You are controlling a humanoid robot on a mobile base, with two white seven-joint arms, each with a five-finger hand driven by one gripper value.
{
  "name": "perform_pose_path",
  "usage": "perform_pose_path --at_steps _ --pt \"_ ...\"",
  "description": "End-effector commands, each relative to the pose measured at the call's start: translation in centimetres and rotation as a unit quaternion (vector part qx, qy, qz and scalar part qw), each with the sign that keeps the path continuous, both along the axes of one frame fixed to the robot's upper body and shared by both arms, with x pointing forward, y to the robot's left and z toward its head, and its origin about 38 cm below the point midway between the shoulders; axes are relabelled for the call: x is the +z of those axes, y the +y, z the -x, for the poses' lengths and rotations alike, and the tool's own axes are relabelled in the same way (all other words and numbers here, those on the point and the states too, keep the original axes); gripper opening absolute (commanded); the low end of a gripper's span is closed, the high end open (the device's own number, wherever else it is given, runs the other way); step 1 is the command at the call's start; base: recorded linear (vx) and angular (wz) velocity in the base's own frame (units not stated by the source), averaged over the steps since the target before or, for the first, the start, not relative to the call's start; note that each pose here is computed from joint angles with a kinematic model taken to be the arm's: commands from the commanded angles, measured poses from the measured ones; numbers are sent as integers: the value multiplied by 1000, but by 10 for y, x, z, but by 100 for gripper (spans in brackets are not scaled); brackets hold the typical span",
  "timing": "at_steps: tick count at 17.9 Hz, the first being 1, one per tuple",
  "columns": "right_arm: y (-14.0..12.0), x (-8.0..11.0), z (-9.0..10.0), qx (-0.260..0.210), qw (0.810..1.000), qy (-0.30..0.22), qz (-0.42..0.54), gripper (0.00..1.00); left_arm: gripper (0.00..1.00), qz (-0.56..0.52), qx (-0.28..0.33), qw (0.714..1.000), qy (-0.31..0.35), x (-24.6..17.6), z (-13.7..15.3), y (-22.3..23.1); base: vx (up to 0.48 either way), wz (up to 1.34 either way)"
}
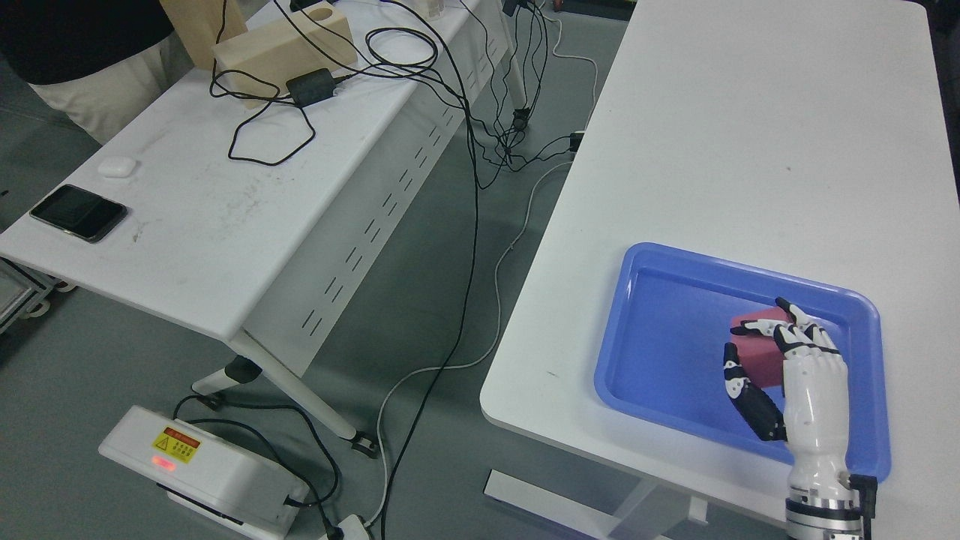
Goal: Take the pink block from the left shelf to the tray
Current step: 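Lower the right hand into the blue tray and open it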
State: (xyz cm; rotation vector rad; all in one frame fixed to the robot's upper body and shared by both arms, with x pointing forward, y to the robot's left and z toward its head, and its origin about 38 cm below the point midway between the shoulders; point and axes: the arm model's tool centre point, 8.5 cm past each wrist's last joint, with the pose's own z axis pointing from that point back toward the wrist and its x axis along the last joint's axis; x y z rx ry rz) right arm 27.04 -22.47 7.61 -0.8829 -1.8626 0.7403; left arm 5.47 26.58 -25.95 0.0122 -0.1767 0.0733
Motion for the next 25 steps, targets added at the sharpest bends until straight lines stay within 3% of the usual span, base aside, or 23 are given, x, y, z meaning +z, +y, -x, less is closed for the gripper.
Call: perform_pose_path --at_steps 1,3,7,13,16,25 --pt "23 -4 3 27 999 9 -15 30 100 -9 4 1000 -9 1 -6 12 42 4" --pt "22 -4 2 22 999 15 -39 50 100 -9 4 1000 -10 1 -7 12 23 0" --pt "18 -6 0 25 996 37 -83 64 100 -9 4 1000 -9 1 -6 12 1 -8" --pt "14 -6 0 17 994 41 -99 76 100 -9 4 1000 -9 1 -6 12 13 0" --pt "9 -5 -2 13 988 43 -149 99 100 -9 4 1000 -9 1 -6 12 4 0" --pt "-13 -2 -4 3 957 33 -287 100 100 -9 4 1000 -9 1 -6 12 -11 -10"
